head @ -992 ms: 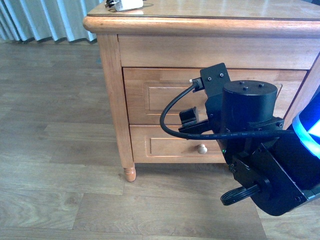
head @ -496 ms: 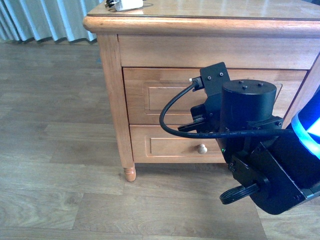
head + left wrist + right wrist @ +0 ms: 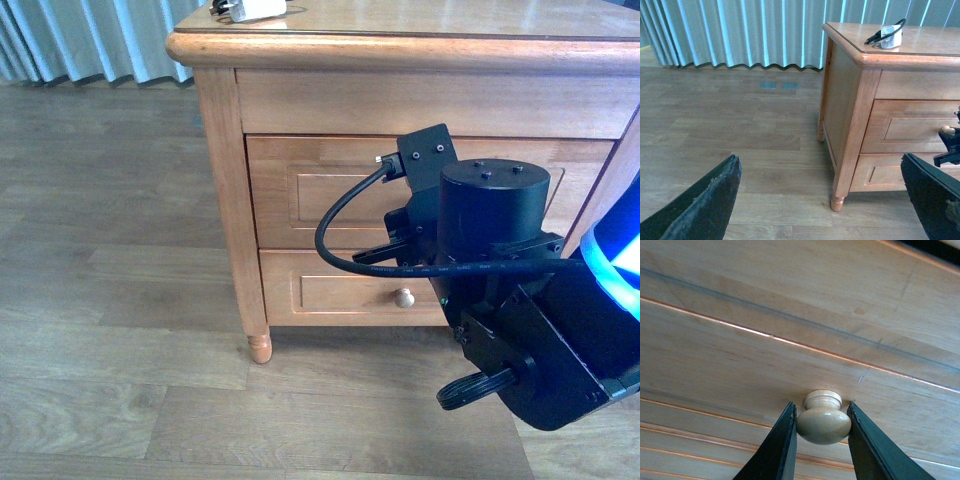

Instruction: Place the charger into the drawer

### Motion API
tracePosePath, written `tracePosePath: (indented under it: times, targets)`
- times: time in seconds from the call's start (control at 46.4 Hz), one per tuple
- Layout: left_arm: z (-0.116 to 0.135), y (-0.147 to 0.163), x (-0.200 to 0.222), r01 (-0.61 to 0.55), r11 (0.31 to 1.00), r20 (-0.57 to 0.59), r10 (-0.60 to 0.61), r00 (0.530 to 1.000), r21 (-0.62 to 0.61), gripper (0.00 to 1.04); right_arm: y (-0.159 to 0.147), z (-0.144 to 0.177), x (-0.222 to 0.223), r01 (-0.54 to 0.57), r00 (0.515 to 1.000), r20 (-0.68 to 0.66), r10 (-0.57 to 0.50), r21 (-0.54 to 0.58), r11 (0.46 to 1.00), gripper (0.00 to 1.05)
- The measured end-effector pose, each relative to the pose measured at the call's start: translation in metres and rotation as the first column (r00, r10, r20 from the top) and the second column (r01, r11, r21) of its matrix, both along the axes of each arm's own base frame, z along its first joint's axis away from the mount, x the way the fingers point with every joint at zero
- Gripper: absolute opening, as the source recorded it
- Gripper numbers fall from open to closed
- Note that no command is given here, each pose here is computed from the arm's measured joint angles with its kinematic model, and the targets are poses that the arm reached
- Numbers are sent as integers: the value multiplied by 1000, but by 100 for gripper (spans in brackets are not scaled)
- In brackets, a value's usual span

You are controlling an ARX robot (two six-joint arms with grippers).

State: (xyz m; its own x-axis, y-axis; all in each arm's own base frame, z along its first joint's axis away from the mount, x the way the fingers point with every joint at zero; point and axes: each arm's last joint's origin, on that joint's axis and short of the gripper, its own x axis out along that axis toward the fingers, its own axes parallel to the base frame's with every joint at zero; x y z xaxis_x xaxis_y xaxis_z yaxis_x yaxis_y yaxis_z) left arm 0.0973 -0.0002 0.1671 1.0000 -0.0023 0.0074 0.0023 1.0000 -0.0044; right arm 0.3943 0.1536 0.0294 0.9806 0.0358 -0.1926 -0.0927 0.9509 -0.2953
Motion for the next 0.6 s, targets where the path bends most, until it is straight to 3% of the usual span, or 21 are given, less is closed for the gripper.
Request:
tracePosePath:
  times: [0.237,0.604]
  targets:
    - [0,0,0,0,1000,0,0,1000,0,99,-7,4,-9,-25,999,-21,26,30,999,24]
    - [0,0,0,0,1000,0,0,1000,0,99,-34,12,-68,-78,990,-111,86,80,994,24]
